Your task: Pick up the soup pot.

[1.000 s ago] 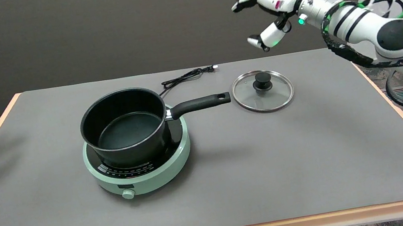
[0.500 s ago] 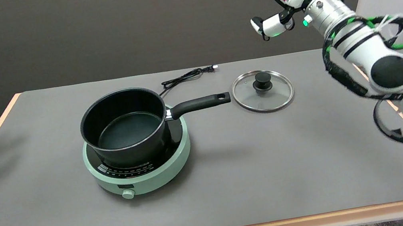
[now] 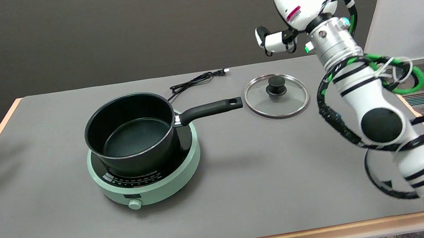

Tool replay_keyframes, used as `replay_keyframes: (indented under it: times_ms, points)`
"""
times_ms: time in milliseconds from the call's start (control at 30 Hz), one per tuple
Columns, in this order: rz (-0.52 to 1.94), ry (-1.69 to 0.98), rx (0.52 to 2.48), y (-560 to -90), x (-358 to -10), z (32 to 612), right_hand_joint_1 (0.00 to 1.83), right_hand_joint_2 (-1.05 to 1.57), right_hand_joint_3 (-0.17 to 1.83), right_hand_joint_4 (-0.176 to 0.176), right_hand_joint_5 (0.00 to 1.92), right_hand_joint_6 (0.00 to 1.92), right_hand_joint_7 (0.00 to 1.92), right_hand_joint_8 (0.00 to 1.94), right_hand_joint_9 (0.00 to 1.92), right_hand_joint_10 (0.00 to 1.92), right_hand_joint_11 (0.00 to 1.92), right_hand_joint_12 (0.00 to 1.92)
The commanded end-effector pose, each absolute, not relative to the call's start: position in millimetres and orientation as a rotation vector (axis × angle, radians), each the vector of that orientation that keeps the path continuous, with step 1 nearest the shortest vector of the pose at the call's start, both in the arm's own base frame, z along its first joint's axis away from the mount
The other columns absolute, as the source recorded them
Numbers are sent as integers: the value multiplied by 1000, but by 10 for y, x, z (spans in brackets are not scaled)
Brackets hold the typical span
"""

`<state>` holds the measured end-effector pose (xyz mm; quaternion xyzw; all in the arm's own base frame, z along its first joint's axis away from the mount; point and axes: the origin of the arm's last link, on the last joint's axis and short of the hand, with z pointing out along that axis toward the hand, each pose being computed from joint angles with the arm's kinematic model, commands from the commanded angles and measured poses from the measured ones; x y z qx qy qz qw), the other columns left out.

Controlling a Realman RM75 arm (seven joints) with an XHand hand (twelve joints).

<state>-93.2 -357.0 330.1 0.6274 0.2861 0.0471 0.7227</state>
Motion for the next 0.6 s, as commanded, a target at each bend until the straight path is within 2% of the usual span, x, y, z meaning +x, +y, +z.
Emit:
replay_keyframes:
  times_ms: [33, 600]
  points:
    - [129, 679, 1267, -3271, -1111, 2799, 699, 529, 958, 176, 474, 217, 523, 201, 553, 291, 383, 610]
    - [37, 796, 1254, -3139, -1183, 2263, 699, 515, 965, 176, 449, 203, 488, 191, 522, 273, 368, 595]
